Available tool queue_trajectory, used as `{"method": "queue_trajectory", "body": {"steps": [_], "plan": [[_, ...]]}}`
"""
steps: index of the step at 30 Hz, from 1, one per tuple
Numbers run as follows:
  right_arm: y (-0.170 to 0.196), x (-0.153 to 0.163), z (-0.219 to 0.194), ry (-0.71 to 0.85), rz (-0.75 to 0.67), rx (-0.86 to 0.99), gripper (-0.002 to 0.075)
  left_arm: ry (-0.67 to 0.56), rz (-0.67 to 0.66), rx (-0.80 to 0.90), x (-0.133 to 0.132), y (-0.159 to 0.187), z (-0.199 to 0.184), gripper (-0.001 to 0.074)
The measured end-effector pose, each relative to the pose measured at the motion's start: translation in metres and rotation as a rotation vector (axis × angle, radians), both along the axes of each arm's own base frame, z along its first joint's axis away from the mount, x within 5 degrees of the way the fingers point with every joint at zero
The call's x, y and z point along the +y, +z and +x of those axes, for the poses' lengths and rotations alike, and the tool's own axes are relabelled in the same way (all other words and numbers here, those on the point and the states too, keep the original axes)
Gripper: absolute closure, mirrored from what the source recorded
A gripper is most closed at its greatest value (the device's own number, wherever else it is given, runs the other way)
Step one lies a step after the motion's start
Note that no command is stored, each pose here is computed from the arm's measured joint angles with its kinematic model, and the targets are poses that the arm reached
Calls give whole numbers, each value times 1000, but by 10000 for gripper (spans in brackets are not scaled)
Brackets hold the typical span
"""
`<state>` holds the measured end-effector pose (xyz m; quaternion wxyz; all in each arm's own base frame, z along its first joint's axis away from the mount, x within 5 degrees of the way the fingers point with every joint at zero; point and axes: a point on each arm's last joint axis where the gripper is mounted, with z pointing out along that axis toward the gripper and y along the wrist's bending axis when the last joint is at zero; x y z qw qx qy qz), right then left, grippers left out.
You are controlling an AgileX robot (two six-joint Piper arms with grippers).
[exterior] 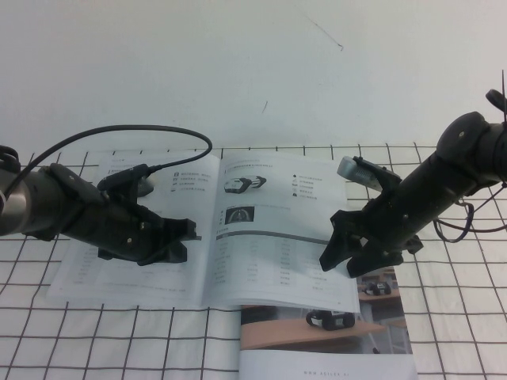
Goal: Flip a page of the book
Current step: Open the closed book
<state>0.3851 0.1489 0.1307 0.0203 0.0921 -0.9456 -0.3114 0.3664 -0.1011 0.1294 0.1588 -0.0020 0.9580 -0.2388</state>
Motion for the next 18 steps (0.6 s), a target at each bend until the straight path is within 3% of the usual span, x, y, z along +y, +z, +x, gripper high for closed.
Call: {"method": "queue_trajectory", "body": {"steps": [18], "plan": [[-2, 3, 4, -79, 35, 14, 270, 4, -5, 0, 0, 0, 0, 738]]}}
